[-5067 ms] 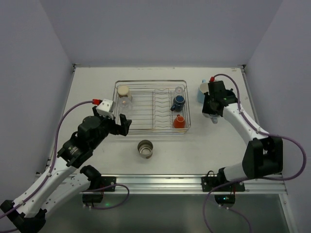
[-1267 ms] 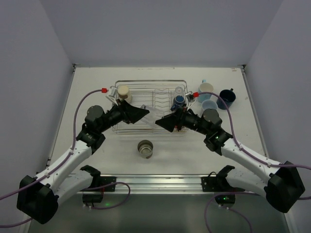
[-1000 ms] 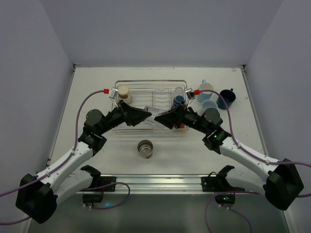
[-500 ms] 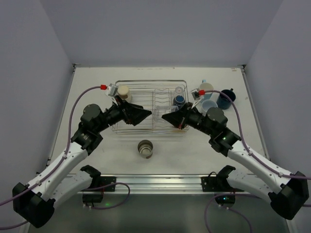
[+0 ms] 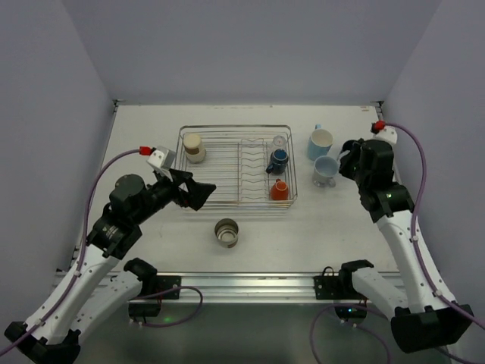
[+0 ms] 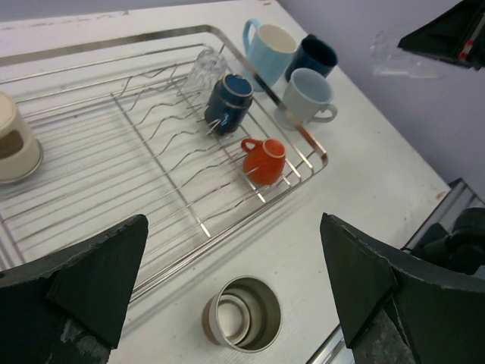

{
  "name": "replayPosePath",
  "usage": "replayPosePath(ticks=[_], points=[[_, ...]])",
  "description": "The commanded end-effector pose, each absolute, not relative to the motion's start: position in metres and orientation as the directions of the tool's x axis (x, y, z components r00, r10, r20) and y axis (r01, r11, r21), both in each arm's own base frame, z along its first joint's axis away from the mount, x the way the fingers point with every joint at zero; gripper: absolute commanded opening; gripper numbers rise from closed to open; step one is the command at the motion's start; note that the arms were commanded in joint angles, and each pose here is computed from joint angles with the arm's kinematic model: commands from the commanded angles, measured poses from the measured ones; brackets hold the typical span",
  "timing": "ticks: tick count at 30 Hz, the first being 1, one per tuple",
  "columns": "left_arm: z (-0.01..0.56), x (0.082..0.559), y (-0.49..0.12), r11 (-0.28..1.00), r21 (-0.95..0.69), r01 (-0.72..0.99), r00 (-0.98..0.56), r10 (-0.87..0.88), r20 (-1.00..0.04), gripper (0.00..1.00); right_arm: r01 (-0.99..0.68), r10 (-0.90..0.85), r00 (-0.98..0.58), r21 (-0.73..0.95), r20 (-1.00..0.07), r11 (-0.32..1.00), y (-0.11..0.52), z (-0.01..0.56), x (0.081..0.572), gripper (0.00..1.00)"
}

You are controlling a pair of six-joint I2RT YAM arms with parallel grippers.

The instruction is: Unload the cups from the dish rack

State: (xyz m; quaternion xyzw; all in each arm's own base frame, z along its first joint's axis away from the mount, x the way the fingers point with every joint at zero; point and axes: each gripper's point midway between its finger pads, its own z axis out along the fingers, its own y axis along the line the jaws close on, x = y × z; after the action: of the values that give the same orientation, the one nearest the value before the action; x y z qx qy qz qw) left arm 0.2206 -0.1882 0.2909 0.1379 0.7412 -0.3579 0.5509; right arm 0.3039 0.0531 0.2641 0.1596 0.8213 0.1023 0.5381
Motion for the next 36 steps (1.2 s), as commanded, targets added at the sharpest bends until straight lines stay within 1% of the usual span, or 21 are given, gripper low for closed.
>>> replayPosePath(ticks=[1, 2, 3, 4, 7, 11, 20, 21, 29, 32, 33, 34, 36], points=[[0.249, 0.219, -0.168, 0.786, -0.289, 0.546, -0.374, -0.081, -0.924, 1.00, 0.388, 0.312, -0.383, 0.156, -0.870, 0.909, -0.020, 0.256, 0.307, 0.00], [0.241, 0.218, -0.168, 0.786, -0.278, 0.553, -0.377, -0.061, -0.924, 1.00, 0.435, 0.334, -0.394, 0.147, -0.856, 0.889, -0.040, 0.251, 0.310, 0.00], [0.239, 0.216, -0.167, 0.787, -0.270, 0.554, -0.374, -0.055, -0.926, 1.00, 0.431, 0.362, -0.404, 0.174, -0.840, 0.886, -0.044, 0.251, 0.316, 0.00], [0.237, 0.216, -0.166, 0.789, -0.267, 0.553, -0.372, -0.053, -0.927, 1.00, 0.464, 0.381, -0.440, 0.158, -0.813, 0.872, -0.055, 0.235, 0.323, 0.00], [0.235, 0.210, -0.168, 0.771, -0.270, 0.577, -0.363, -0.054, -0.930, 1.00, 0.475, 0.411, -0.520, 0.147, -0.748, 0.868, -0.055, 0.200, 0.331, 0.00], [0.241, 0.207, -0.167, 0.761, -0.265, 0.592, -0.341, -0.062, -0.938, 1.00, 0.474, 0.440, -0.578, 0.156, -0.687, 0.866, -0.051, 0.167, 0.342, 0.00], [0.243, 0.204, -0.166, 0.764, -0.259, 0.591, -0.327, -0.067, -0.943, 1.00, 0.465, 0.435, -0.665, 0.118, -0.607, 0.877, -0.054, 0.117, 0.354, 0.00], [0.244, 0.204, -0.165, 0.765, -0.257, 0.591, -0.324, -0.067, -0.944, 1.00, 0.466, 0.437, -0.682, 0.112, -0.586, 0.878, -0.053, 0.107, 0.354, 0.00], [0.241, 0.207, -0.162, 0.781, -0.254, 0.570, -0.331, -0.064, -0.941, 1.00, 0.478, 0.458, -0.719, 0.107, -0.523, 0.872, -0.049, 0.078, 0.354, 0.00], [0.240, 0.209, -0.162, 0.787, -0.252, 0.563, -0.335, -0.061, -0.940, 1.00, 0.485, 0.463, -0.726, 0.099, -0.508, 0.869, -0.049, 0.073, 0.352, 0.05], [0.239, 0.210, -0.162, 0.788, -0.252, 0.561, -0.338, -0.060, -0.939, 1.00, 0.488, 0.465, -0.725, 0.097, -0.508, 0.867, -0.050, 0.074, 0.352, 0.09], [0.240, 0.211, -0.161, 0.793, -0.252, 0.555, -0.337, -0.062, -0.939, 1.00, 0.492, 0.469, -0.726, 0.097, -0.503, 0.865, -0.050, 0.074, 0.351, 0.20], [0.238, 0.214, -0.160, 0.802, -0.252, 0.542, -0.345, -0.061, -0.937, 1.00, 0.493, 0.474, -0.717, 0.108, -0.512, 0.863, -0.048, 0.079, 0.352, 0.30]])
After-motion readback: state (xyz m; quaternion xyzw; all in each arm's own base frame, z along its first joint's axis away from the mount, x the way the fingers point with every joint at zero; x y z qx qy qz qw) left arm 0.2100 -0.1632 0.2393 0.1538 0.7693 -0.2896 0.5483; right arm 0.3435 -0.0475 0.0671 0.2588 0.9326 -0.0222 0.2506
